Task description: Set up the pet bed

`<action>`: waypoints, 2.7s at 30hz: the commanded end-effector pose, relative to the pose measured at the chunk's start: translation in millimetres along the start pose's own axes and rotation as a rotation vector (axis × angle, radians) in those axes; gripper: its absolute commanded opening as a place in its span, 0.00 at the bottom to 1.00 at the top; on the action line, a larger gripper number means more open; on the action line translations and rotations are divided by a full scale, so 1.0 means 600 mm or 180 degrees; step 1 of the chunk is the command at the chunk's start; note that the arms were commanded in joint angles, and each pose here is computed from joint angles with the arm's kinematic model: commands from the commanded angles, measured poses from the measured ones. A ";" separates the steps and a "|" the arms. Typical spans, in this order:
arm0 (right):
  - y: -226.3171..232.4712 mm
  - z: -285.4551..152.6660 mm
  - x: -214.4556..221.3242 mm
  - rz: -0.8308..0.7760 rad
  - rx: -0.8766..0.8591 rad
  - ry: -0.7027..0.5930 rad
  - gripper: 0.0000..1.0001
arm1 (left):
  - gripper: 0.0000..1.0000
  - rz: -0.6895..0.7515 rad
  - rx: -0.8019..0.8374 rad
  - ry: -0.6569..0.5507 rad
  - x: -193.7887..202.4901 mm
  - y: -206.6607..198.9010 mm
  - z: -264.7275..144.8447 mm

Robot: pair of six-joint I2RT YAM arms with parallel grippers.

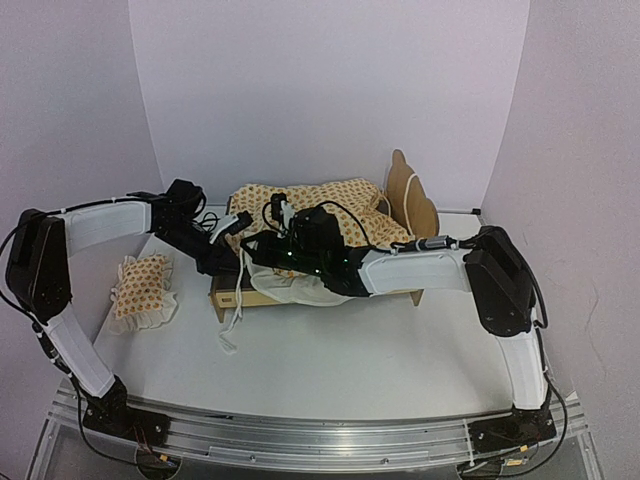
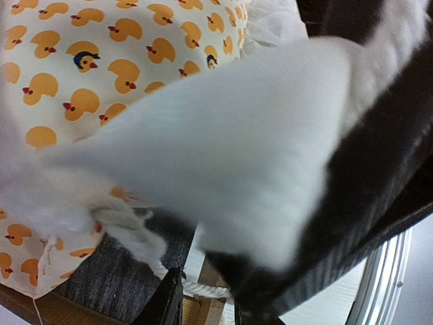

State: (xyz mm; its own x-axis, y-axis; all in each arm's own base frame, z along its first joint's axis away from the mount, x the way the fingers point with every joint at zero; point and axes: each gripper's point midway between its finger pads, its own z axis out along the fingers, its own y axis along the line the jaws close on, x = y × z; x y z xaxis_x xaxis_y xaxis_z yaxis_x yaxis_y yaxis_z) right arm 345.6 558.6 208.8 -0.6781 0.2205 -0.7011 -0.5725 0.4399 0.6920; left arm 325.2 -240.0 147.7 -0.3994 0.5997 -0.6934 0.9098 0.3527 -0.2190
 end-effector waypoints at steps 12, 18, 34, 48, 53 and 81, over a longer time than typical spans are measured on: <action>0.046 -0.015 -0.047 -0.0026 -0.0174 -0.0231 0.00 | 0.48 0.0361 0.0296 -0.0223 -0.033 -0.051 -0.052; 0.045 -0.016 -0.045 -0.0023 -0.0169 -0.0223 0.00 | 0.40 0.0184 -0.0001 -0.0153 -0.031 0.000 -0.023; 0.046 -0.022 -0.045 -0.0145 -0.0168 -0.0215 0.00 | 0.00 0.0247 -0.0364 -0.0082 -0.080 0.003 -0.099; 0.048 -0.025 -0.038 -0.0267 -0.0196 -0.0165 0.00 | 0.00 0.0460 -0.0487 -0.0170 -0.130 0.000 -0.141; 0.045 -0.025 -0.034 -0.0263 -0.0187 -0.0141 0.00 | 0.00 0.0217 -0.0322 -0.0049 -0.107 0.013 -0.106; 0.045 -0.022 -0.031 -0.0320 -0.0203 -0.0122 0.00 | 0.00 -0.0111 -0.0725 0.0509 0.026 0.099 0.005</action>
State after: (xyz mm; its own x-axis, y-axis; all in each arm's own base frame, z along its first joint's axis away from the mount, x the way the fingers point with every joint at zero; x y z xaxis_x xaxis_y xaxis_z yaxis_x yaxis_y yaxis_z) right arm 340.7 552.4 205.0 -0.6444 0.1670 -0.7462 -0.6147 0.4674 0.6354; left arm 349.8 -227.6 160.0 -0.4129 0.6431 -0.6450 0.8909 0.4323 -0.1393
